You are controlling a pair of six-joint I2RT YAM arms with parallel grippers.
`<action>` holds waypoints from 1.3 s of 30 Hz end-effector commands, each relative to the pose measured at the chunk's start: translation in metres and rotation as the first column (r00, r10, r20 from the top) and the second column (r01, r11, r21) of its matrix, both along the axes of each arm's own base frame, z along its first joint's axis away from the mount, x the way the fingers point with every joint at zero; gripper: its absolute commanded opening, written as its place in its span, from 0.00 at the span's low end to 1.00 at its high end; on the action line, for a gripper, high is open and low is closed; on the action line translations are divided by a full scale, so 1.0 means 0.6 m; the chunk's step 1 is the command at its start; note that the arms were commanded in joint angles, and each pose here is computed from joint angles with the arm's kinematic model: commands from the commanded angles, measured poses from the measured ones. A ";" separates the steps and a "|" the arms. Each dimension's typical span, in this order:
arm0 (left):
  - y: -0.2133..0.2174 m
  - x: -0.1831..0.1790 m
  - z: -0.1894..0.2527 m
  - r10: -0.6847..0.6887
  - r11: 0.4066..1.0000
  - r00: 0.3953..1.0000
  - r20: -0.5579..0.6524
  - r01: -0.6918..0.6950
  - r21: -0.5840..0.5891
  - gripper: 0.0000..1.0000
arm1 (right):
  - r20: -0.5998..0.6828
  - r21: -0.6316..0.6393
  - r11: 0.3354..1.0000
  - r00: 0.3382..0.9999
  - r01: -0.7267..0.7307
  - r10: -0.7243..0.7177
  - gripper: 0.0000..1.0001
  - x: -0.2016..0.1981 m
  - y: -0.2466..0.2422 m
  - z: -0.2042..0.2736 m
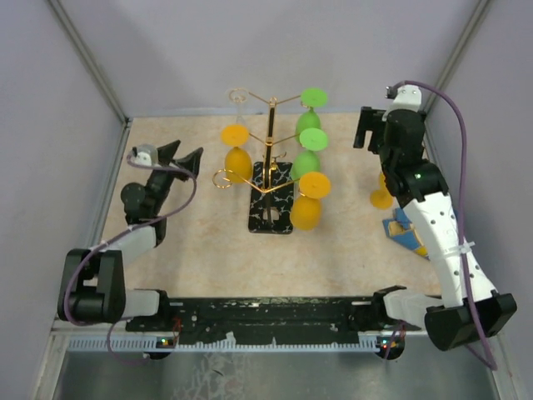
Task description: Place the wine glass upside down on the wine glass rack
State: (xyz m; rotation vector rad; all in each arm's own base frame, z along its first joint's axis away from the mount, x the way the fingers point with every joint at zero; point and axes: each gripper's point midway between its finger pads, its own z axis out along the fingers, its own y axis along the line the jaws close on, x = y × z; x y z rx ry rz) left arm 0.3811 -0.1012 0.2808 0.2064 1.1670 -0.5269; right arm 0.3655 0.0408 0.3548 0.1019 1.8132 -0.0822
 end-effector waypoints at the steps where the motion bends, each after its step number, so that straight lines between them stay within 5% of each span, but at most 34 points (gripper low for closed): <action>1: 0.052 0.067 -0.024 0.173 0.984 0.953 -0.250 -0.178 0.003 0.82 | -0.061 0.044 0.999 0.998 0.005 -0.002 0.85 0.008 -0.025 -0.029; 4: 0.059 0.078 -0.011 0.198 0.979 0.934 -0.298 -0.205 0.006 0.82 | -0.137 0.062 0.998 0.991 0.017 -0.008 0.74 0.017 -0.043 -0.072; 18: 0.064 0.062 0.091 0.215 0.976 0.925 -0.312 -0.215 0.035 0.85 | -0.378 0.006 0.997 0.923 0.080 -0.072 0.75 0.021 -0.084 -0.224; 26: 0.052 0.048 0.127 0.173 0.984 0.932 -0.320 -0.177 0.016 0.84 | -0.441 0.033 0.999 0.897 0.042 -0.023 0.66 0.026 -0.072 -0.284; 33: 0.025 0.048 0.158 0.084 0.996 0.929 -0.361 -0.085 0.012 0.85 | -0.460 0.053 0.998 0.888 0.028 -0.001 0.40 0.032 -0.064 -0.296; 38: 0.019 0.052 0.166 0.058 0.998 0.924 -0.378 -0.067 -0.010 0.85 | -0.466 0.019 0.999 0.884 0.048 -0.033 0.00 0.026 -0.076 -0.286; 39: 0.020 0.052 0.167 0.060 0.997 0.923 -0.379 -0.072 -0.016 0.85 | -0.460 0.011 0.999 0.887 0.051 -0.040 0.00 0.026 -0.079 -0.278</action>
